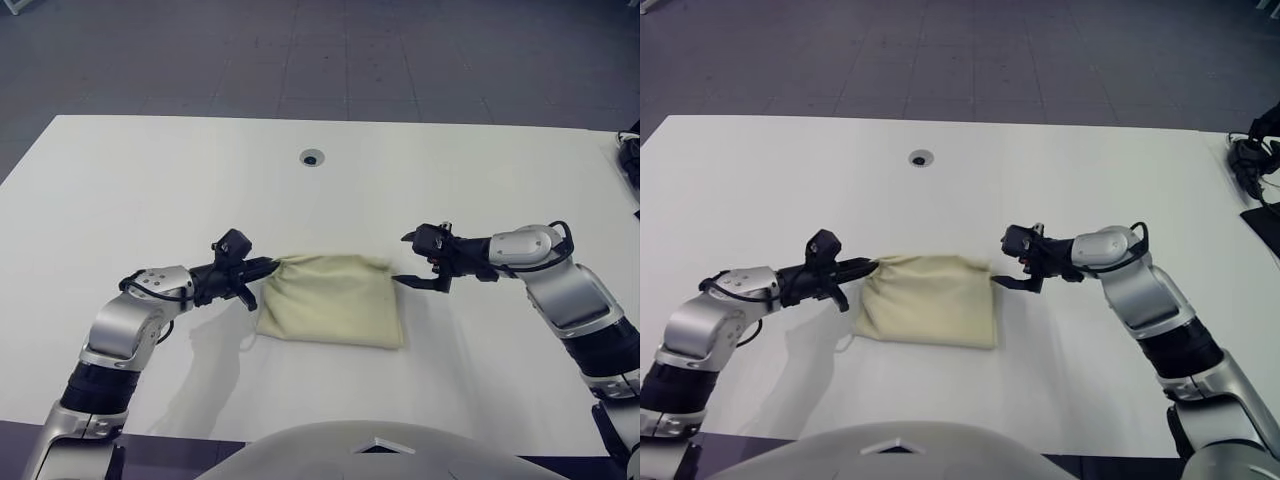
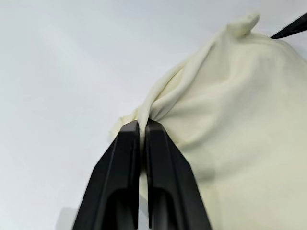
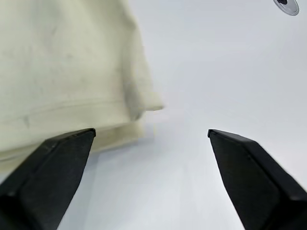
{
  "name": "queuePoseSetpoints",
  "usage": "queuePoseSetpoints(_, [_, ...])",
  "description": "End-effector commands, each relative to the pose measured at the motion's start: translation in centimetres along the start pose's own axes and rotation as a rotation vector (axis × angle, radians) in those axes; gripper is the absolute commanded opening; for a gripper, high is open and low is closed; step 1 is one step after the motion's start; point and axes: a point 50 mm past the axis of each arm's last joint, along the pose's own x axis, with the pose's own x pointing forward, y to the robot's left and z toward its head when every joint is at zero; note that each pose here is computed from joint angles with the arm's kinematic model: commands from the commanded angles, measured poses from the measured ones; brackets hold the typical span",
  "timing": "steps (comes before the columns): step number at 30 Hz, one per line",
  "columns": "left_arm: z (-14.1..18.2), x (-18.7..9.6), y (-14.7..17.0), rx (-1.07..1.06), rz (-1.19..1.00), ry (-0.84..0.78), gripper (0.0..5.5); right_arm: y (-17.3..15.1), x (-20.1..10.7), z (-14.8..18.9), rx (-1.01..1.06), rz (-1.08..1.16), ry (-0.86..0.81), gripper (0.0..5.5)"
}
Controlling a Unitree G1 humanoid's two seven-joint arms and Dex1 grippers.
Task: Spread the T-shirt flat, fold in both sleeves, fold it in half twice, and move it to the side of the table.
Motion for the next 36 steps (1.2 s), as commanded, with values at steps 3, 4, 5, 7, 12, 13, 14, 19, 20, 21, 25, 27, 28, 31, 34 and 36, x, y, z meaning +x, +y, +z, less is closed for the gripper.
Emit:
queuePoseSetpoints(3, [-0.8,1.1,-0.1,0.033,0.022,0.027,0.01,-0.6,-0.1,0.0,-0.002,-0.094,-0.032,5.36])
queuePoseSetpoints(4, [-0.7,1.2,-0.1,0.035,0.014,0.026,0.01,-0.6,-0.2,0.2,0.003,-0.108,-0.047,5.40])
queuePoseSetpoints(5, [-0.8,1.4,-0.2,0.036,0.009,0.026,0.01,-0.7,-0.4,0.6,0.014,-0.121,-0.078,5.40])
queuePoseSetpoints(7, [-0.9,1.5,-0.3,0.030,0.003,0.024,0.01,-0.8,-0.7,1.2,0.031,-0.144,-0.131,5.40])
queuePoseSetpoints(12, [-0.9,1.7,-0.3,-0.013,-0.002,0.007,0.01,-1.1,-0.6,2.3,0.076,-0.205,-0.231,5.40])
queuePoseSetpoints(13, [-0.9,1.7,-0.2,-0.020,-0.003,0.003,0.01,-1.1,-0.4,2.5,0.086,-0.214,-0.248,5.40])
queuePoseSetpoints(14, [-0.8,1.6,-0.2,-0.025,-0.003,0.000,0.01,-1.0,-0.1,2.7,0.093,-0.220,-0.260,5.40])
queuePoseSetpoints(19, [-0.5,1.9,0.2,-0.082,0.009,-0.028,1.12,0.6,2.4,3.2,0.044,-0.236,-0.258,5.40])
queuePoseSetpoints(20, [-0.2,2.0,0.3,-0.081,0.021,-0.045,1.33,1.1,3.0,3.3,0.027,-0.227,-0.253,5.40])
queuePoseSetpoints(21, [0.0,2.1,0.5,-0.046,0.051,-0.064,1.53,1.5,3.5,3.4,0.007,-0.212,-0.247,5.40])
queuePoseSetpoints(25, [0.7,1.9,0.6,0.002,0.118,-0.136,2.17,2.7,4.9,3.1,-0.070,-0.178,-0.221,5.40])
queuePoseSetpoints(27, [0.6,2.2,0.9,0.025,0.145,-0.132,2.49,3.0,5.1,2.9,-0.075,-0.180,-0.218,5.40])
queuePoseSetpoints(28, [0.5,2.3,1.2,0.029,0.170,-0.128,2.69,3.1,5.2,2.9,-0.074,-0.181,-0.220,5.40])
queuePoseSetpoints(31, [0.2,2.5,2.1,0.057,0.254,-0.125,3.18,3.3,5.4,2.9,-0.079,-0.180,-0.227,5.40])
queuePoseSetpoints(34, [0.3,2.5,3.0,0.069,0.303,-0.134,3.69,3.5,5.6,2.8,-0.082,-0.180,-0.227,5.40])
queuePoseSetpoints(36, [-0.1,2.6,3.4,0.085,0.310,-0.113,3.99,3.7,5.6,2.6,-0.083,-0.182,-0.223,5.40])
